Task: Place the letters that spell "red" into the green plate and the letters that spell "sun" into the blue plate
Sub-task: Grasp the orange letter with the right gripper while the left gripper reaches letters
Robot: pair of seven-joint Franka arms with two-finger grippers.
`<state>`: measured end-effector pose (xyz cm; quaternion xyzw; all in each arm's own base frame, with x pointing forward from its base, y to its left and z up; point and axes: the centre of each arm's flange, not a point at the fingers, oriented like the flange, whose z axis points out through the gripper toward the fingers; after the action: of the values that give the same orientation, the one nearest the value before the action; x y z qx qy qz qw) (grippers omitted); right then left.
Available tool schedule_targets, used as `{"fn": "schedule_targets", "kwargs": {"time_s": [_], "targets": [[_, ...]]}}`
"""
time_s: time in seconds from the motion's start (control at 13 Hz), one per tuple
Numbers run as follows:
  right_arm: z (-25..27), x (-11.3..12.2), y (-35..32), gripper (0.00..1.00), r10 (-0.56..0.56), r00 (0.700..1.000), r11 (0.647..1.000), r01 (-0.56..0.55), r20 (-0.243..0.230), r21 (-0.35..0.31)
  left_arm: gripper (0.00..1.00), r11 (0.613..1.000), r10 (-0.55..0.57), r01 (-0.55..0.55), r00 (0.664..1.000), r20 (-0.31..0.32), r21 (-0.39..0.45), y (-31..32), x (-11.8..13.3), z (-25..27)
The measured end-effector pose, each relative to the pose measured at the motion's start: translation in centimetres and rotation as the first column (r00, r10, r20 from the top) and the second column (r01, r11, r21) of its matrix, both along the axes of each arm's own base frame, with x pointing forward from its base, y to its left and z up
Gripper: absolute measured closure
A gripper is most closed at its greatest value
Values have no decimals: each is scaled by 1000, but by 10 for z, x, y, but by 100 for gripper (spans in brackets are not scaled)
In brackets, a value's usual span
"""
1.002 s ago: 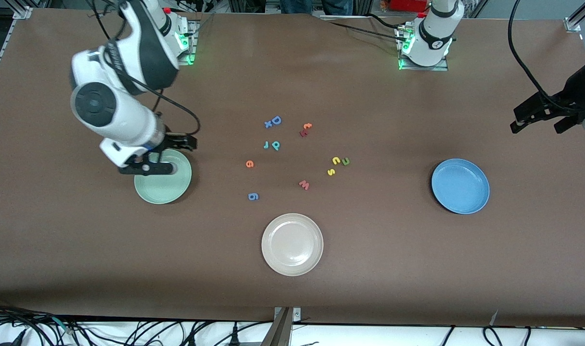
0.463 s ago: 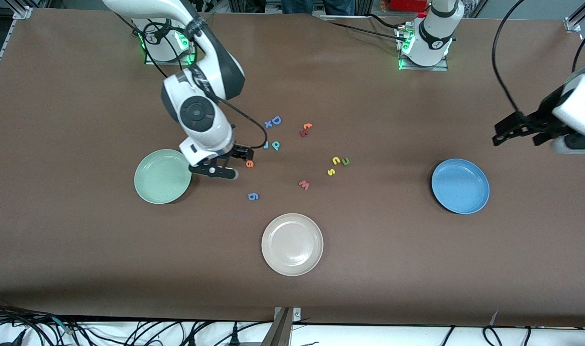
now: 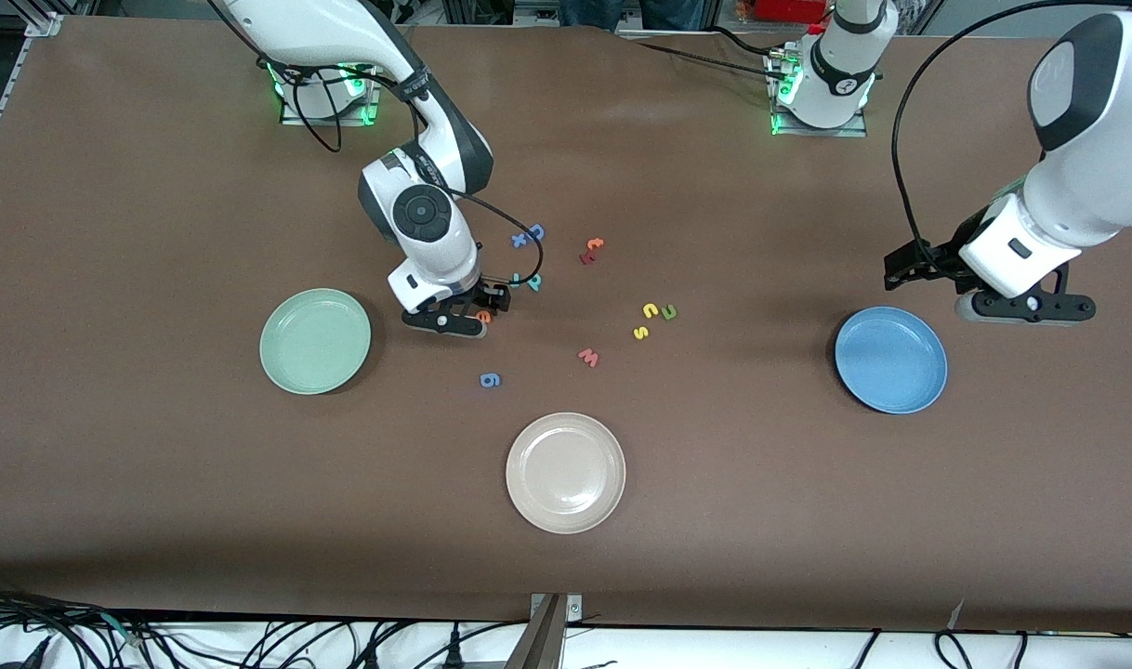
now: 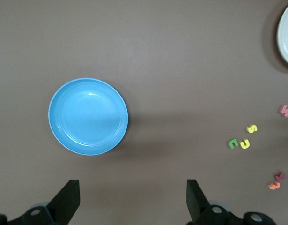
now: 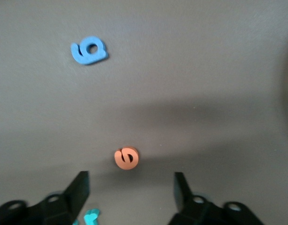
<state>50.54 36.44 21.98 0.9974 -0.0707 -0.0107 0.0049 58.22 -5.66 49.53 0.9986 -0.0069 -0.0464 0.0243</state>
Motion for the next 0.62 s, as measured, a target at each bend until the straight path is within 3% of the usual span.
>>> {"fn": "schedule_targets", "kwargs": {"time_s": [0.08, 0.15, 0.46, 0.62], "targets": [[-5, -3, 2, 42, 12, 1000, 1000, -12, -1, -7, 0, 1000, -6, 6, 1000, -28, -1, -2, 2, -16], [-8, -5, 4, 45, 21, 1000, 1000, -21, 2, -12, 0, 1000, -19, 19, 998, -57, -4, -8, 5, -33], [-18, -4, 8, 45, 29, 999, 1000, -29, 27, 3, 0, 998, -68, 67, 993, -93, -21, -42, 13, -73], [-23, -2, 8, 45, 30, 999, 999, -31, 42, 10, 0, 1000, -24, 22, 995, -99, -19, -65, 14, -85]]}}
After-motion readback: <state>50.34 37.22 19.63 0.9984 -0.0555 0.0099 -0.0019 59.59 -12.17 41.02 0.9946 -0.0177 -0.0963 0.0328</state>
